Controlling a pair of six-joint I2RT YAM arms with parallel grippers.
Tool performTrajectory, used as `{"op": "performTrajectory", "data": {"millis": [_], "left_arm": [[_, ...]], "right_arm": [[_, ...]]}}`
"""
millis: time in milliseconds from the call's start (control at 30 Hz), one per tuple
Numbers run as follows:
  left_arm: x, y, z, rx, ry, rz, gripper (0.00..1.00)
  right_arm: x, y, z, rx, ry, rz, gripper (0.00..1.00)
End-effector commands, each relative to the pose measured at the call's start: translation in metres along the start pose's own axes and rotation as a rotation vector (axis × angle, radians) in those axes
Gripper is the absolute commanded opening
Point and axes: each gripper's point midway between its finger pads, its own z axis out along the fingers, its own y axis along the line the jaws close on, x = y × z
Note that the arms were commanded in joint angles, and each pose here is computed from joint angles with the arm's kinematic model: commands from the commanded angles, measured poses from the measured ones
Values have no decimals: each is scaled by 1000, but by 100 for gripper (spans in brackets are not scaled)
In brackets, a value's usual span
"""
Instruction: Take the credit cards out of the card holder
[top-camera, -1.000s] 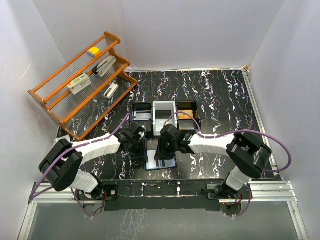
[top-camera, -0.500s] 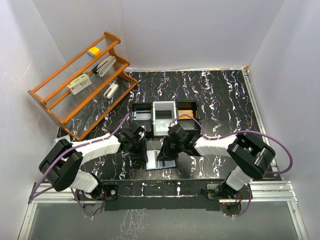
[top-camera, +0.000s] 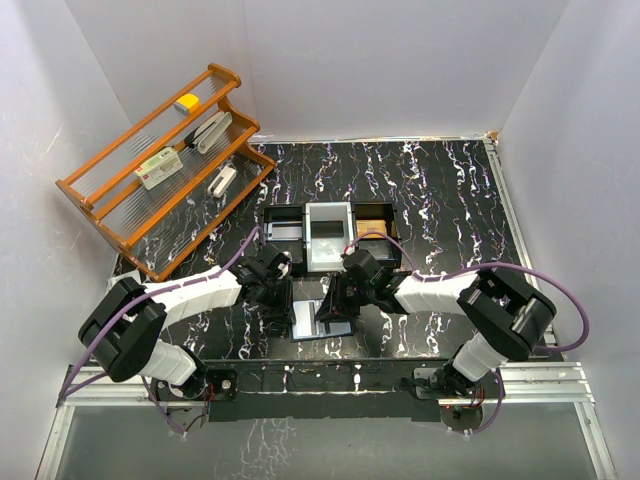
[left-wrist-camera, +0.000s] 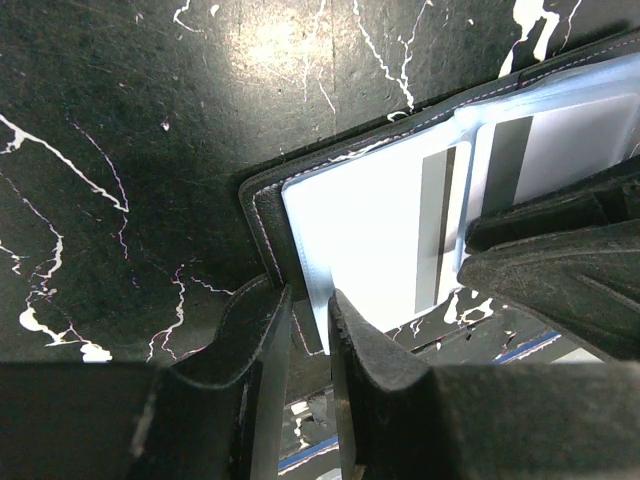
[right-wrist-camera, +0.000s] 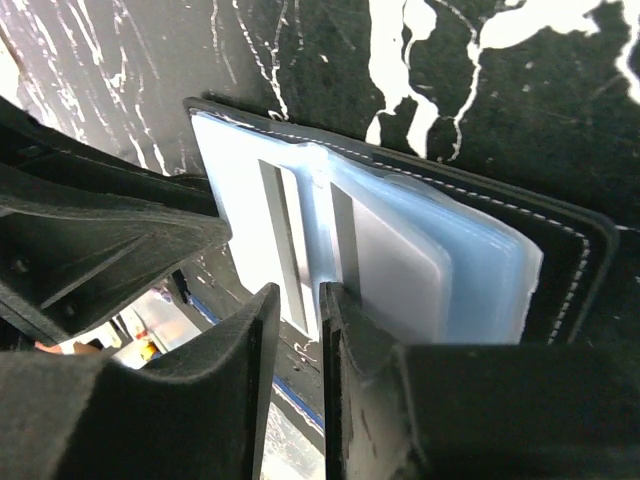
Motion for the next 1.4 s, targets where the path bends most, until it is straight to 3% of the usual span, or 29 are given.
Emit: {"op": "performTrajectory", "data": {"millis": [0,167,433,733,900,1367], "left_arm": [[22,28,12,-108,76,2,20],[26,28,14,-96,87,0,20],[29,29,15,-90,96,-7,21],[31,32,15,-105,102,-2,20],[32,32,16,-107,102,-5,20],[33,40,18,-154,122,8,19]], "right_arm": [[-14,-2,-2,65,-47,-24,24],[-11,-11,1,95,-25,-36,27],[-7,-4,8,34,-1,-31,24],[-4,0,11,-12,11,-14,14],[-6,4,6,-44,0,-21,0],[-15,3,-12,-79,3,-34,0]]}}
